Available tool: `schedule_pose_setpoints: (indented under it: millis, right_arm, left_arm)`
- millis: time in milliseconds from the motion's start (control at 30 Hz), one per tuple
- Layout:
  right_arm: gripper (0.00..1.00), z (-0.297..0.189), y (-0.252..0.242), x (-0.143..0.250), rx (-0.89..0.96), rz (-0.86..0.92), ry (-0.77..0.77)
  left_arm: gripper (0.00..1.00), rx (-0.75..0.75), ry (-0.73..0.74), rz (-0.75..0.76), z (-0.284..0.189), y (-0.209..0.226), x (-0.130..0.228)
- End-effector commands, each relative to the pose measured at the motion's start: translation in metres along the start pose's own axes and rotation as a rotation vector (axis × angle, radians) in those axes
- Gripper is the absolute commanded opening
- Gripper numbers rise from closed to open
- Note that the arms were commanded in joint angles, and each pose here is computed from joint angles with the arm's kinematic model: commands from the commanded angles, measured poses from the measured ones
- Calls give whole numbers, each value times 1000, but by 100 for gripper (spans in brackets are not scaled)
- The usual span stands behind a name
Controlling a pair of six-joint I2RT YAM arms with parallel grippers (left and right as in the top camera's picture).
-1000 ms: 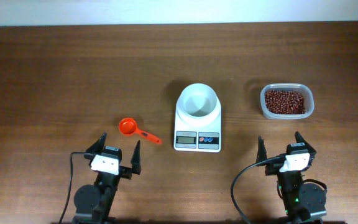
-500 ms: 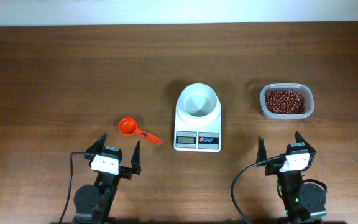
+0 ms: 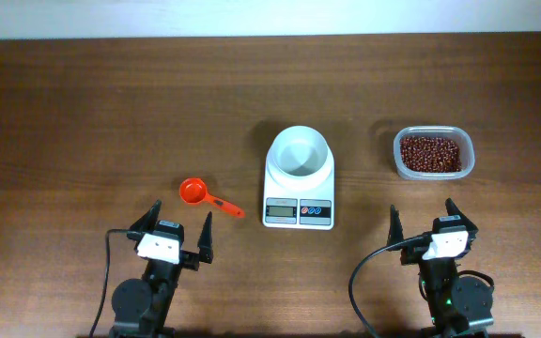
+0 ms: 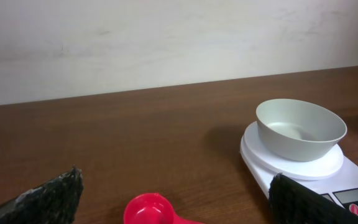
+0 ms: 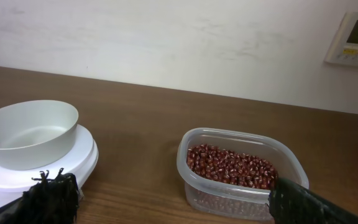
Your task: Scoop and weigh 50g on scale
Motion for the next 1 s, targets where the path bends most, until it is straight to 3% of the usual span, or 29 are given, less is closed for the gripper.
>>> schedule_pose_setpoints:
  millis: [0,567,667,967]
  right_arm:
    - [99,0,-3,3,19,4,7]
    - [99,0,-3,3,19,4,7]
    - [99,0,-3,3,19,4,7]
    - [99,0,-3,3,19,4,7]
  left_arm:
    - [99,-12,-2,-9,0,2,1]
    - [99,-19,-4,-10,0,3,1]
    - [99,-19,-18,-116,-1,3,-4]
    - [99,-20,-35,-160,-10,5,-31]
Point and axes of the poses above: each gripper's point midway between its finger pads, its own z axis out along the fingers, its own y axis along the line the jaws close on, x = y × z, the point moved 2 cm from there along -z, back along the fingers, and after that the axes turned 2 degrees about z, right-handed, at the moved point
